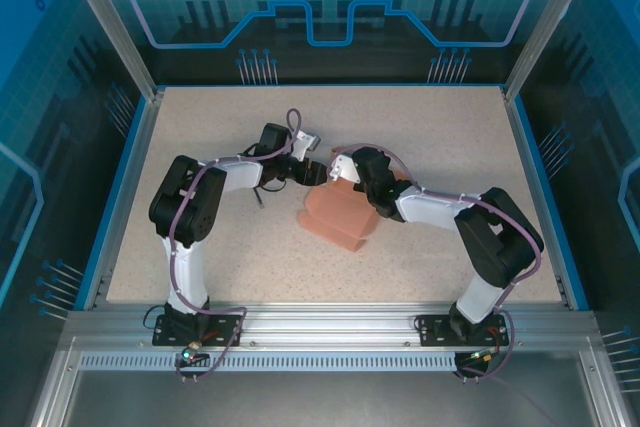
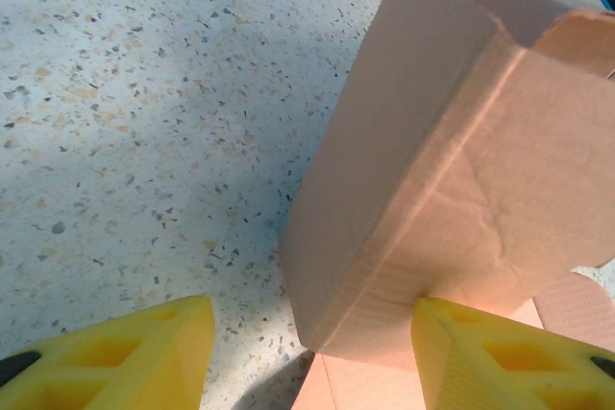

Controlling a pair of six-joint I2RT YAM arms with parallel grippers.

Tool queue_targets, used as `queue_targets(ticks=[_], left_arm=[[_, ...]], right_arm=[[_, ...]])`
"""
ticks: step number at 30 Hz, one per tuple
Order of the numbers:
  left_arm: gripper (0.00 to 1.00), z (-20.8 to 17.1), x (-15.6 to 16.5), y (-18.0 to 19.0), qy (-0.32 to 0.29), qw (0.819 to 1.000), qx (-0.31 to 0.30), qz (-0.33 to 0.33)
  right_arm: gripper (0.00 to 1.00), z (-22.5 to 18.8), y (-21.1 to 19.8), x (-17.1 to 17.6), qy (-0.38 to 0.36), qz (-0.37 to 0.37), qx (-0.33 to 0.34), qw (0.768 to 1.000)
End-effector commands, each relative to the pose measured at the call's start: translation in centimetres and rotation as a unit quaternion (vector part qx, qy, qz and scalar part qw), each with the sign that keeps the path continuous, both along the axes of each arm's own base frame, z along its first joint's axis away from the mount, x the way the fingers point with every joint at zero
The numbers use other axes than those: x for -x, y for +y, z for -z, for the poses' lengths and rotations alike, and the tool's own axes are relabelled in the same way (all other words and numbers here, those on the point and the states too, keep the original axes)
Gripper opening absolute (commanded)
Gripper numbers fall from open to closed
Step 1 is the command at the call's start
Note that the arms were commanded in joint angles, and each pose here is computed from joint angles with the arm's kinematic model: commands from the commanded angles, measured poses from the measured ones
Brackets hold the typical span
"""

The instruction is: Fold the paper box

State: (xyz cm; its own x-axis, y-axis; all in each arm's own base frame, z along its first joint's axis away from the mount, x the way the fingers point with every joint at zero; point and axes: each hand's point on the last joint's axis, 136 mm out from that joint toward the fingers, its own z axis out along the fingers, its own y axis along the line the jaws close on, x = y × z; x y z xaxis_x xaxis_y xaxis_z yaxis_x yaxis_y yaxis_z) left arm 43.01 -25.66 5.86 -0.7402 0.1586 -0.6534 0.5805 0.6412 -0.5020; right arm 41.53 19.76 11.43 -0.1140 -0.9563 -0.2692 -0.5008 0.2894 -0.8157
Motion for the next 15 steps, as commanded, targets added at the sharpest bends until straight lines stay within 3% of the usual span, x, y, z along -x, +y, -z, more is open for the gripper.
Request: queue_targets(ticks=[1, 15], left_arm=[[0.58, -2.2, 0.1, -1.2, -0.021, 0.999, 0.021, 0.034], [0.61, -3.0, 1.0, -1.8, -0.023, 0.997, 0.042, 0.065]], right_arm=[[0.02, -0.2, 0.1, 0.3, 0.018, -0.011, -0.013, 1.0], [0.02, -1.1, 0.0, 0.5, 0.016, -0.013, -0.027, 0.999]])
